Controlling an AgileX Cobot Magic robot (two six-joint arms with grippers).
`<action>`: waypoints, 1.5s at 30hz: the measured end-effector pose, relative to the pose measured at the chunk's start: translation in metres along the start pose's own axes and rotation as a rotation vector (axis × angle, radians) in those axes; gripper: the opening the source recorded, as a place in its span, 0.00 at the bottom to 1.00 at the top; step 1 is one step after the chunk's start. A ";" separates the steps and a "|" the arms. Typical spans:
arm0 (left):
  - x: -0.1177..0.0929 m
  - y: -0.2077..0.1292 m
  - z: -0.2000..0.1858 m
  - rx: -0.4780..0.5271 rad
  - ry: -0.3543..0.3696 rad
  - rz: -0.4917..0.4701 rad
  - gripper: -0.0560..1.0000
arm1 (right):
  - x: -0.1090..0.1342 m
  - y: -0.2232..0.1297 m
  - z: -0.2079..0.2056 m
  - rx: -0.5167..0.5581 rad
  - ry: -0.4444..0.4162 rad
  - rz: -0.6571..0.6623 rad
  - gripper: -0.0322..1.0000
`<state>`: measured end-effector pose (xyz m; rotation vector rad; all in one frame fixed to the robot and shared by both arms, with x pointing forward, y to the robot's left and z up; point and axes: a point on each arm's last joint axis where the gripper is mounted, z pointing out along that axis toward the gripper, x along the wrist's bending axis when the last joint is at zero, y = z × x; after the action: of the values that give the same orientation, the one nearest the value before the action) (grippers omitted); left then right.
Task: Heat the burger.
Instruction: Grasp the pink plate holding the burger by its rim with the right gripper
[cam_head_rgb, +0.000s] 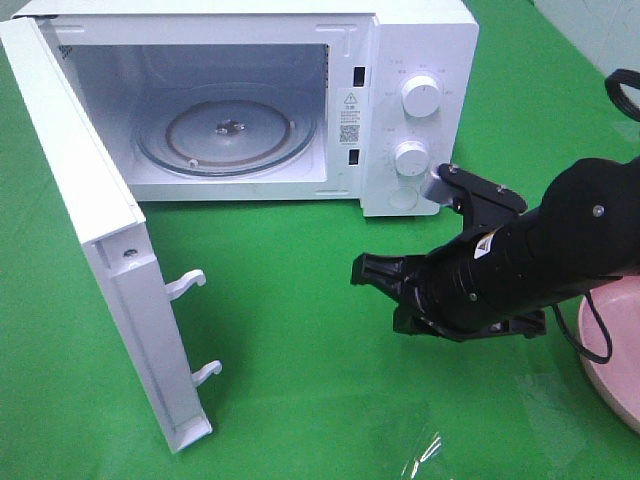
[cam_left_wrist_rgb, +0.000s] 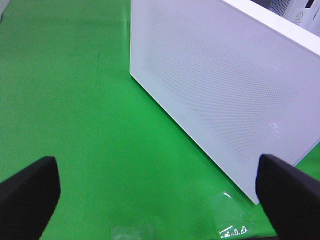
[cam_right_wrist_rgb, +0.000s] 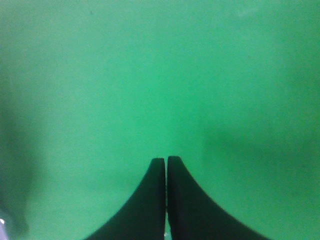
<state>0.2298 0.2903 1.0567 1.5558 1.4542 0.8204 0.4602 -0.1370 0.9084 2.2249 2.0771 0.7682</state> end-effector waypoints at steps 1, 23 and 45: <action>0.000 0.000 0.000 0.000 0.000 0.000 0.98 | -0.002 -0.004 0.000 0.043 -0.022 -0.049 0.04; 0.000 0.000 0.000 0.000 0.000 0.000 0.98 | -0.028 0.019 -0.032 0.349 -0.274 -0.359 0.59; 0.000 0.000 0.000 0.000 0.000 0.000 0.98 | -0.097 0.053 -0.088 0.259 -0.409 -0.217 0.89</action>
<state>0.2298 0.2903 1.0567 1.5558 1.4542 0.8204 0.4790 -0.2625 0.9695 1.9934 2.2427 0.0245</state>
